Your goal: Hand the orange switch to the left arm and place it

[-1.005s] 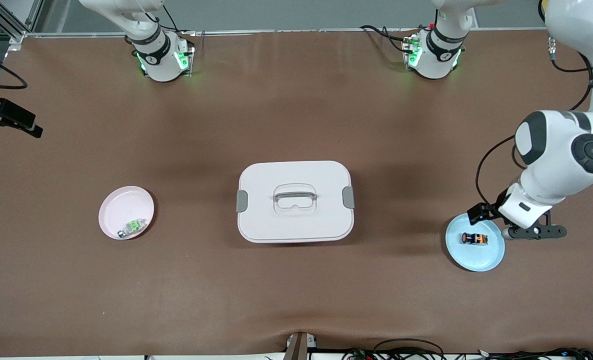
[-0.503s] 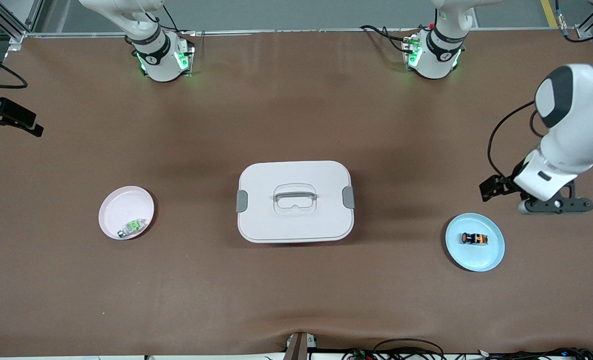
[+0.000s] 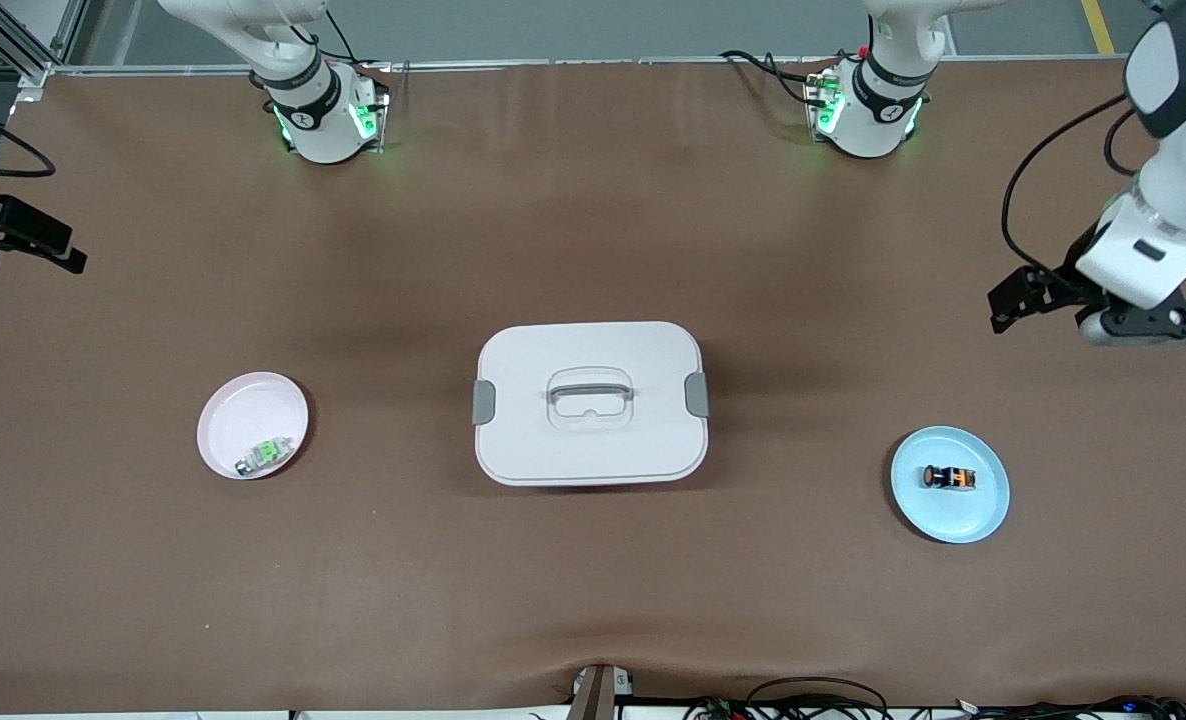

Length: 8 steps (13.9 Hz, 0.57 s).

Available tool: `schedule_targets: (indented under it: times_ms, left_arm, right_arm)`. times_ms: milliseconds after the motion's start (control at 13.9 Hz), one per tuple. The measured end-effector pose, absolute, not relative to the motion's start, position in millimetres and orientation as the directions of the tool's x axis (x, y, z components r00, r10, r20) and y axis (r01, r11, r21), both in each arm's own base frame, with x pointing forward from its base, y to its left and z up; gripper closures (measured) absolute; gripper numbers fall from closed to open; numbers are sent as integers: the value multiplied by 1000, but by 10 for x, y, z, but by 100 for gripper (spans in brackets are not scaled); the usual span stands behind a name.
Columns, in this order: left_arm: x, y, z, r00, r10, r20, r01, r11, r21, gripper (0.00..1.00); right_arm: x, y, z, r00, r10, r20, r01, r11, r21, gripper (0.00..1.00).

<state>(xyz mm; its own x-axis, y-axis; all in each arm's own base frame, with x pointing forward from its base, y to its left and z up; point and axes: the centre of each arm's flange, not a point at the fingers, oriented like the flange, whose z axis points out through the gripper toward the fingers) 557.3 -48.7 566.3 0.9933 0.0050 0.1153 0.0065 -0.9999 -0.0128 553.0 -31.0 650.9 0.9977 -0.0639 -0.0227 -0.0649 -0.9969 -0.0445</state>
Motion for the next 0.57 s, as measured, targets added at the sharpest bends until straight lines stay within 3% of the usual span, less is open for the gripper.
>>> schedule_targets:
  times_ms: [574]
  left_arm:
    - [5531,-530,5679,994,-1,112,-1,-1000,-3,0]
  right_arm:
    - [5529,-314,6508,998,-65,-23,-66,-997,-44,0]
